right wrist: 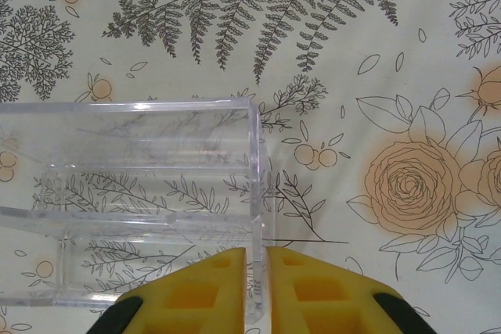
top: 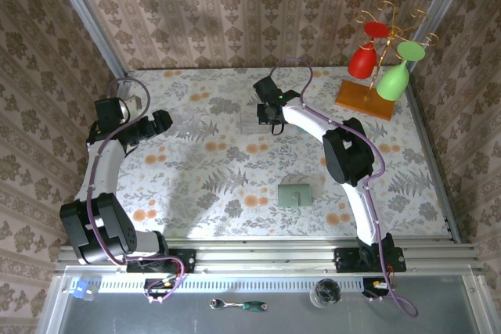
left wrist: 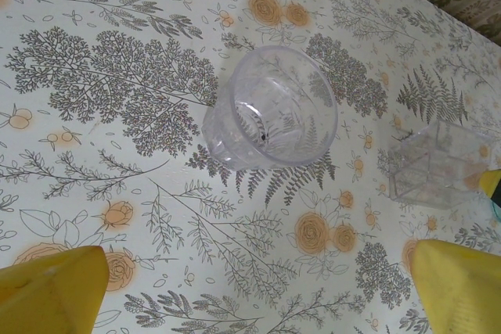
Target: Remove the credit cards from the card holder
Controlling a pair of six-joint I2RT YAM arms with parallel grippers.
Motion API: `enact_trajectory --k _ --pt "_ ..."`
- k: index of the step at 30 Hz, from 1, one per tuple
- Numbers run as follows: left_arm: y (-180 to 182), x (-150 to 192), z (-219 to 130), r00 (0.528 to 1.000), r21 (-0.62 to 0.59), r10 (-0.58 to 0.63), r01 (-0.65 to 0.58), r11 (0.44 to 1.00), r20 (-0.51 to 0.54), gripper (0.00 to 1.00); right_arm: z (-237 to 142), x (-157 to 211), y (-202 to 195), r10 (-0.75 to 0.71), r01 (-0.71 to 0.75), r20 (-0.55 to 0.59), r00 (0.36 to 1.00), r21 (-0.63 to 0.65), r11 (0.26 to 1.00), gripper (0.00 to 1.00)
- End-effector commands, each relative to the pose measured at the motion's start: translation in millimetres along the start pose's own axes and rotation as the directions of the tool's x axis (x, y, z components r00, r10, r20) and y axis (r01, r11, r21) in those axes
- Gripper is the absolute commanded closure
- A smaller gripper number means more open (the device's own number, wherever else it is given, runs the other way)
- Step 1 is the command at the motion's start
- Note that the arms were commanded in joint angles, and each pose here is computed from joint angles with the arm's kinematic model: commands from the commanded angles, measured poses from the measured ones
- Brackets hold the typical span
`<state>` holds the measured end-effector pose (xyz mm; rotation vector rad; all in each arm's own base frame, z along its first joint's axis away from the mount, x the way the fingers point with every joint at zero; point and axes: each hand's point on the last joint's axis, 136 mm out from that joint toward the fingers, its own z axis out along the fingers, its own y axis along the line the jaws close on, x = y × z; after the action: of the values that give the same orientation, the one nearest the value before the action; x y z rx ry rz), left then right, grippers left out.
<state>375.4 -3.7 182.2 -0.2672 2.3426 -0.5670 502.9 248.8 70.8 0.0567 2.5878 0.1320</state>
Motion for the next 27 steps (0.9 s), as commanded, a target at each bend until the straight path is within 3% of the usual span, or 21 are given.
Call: enact_trajectory --k 1,8,14,21,27 --pt "-1 -4 0 1.0 0.016 -0.017 0.017 1.0 0.004 0.0 -24 -18 -3 0.027 -0.027 0.047 0.999 0.008 1.0 0.84" --pt "-2 -4 -1 1.0 0.022 -0.022 0.022 1.0 0.006 0.0 -51 -17 -5 0.035 -0.035 0.046 0.998 -0.017 0.999 0.81" --pt "-4 -5 -1 1.0 0.031 -0.021 0.021 0.999 0.012 0.0 -73 10 -11 0.073 -0.074 -0.011 0.997 -0.063 0.995 0.78" --pt "-7 -6 -4 1.0 0.04 -0.02 0.019 0.999 0.015 0.0 -102 73 -18 0.114 -0.133 -0.142 0.983 -0.132 0.982 0.71" --pt "-9 -6 -4 1.0 0.05 -0.024 0.023 0.999 0.012 0.0 -129 150 -29 0.119 -0.165 -0.266 0.957 -0.161 0.973 0.65"
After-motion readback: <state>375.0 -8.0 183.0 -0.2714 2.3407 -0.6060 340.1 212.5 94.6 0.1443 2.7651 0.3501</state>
